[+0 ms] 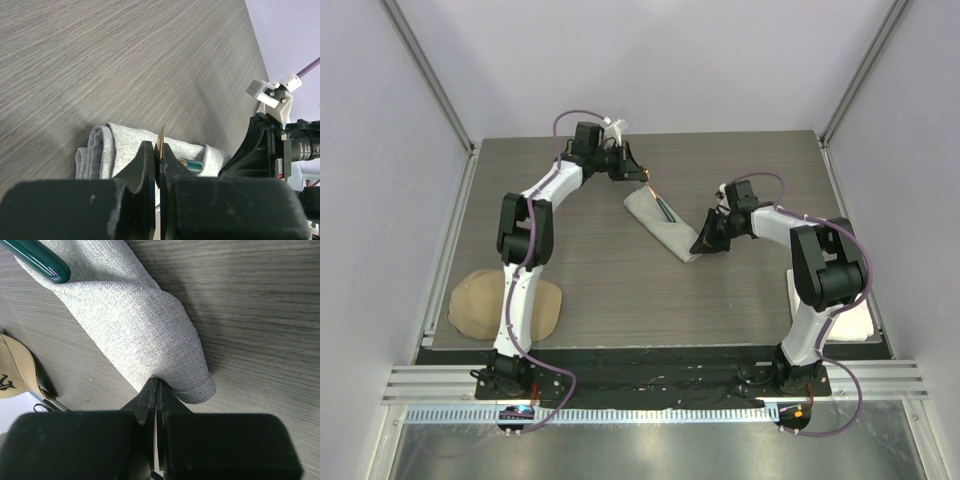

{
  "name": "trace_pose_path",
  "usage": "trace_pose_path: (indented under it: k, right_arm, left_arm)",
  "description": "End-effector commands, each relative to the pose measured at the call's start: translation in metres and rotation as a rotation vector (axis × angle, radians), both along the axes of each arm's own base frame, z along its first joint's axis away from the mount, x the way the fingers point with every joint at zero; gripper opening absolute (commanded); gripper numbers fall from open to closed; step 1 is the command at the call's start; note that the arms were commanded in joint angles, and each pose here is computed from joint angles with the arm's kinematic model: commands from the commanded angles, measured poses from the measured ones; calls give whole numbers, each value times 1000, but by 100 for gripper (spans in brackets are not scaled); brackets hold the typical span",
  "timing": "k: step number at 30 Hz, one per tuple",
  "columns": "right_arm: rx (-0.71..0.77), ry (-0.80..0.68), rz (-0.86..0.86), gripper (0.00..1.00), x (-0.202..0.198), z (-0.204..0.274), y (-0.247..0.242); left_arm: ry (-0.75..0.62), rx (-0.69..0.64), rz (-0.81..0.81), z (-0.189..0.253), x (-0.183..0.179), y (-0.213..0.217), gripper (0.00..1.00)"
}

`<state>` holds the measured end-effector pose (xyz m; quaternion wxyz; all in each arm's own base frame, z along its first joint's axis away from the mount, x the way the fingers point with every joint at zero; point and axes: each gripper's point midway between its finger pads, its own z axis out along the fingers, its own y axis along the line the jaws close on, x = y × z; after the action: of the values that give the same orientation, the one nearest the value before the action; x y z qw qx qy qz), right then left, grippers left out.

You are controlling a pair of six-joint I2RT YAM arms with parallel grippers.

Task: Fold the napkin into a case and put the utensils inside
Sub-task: Insert the spoon into the folded napkin.

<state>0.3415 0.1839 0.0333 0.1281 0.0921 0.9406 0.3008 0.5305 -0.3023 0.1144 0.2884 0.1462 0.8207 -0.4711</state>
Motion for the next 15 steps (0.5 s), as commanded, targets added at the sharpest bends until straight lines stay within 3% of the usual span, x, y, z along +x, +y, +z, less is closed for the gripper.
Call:
trace_pose_path:
  k: [1,15]
  right_arm:
    - [-17,-29,7,2,5,-2,-2]
    - [-7,-30,16,1,2,-1,0]
  left_arm:
    - [-46,-13,-55,25,-13,-16,0]
    - [0,-44,-48,8,-27,-29,0]
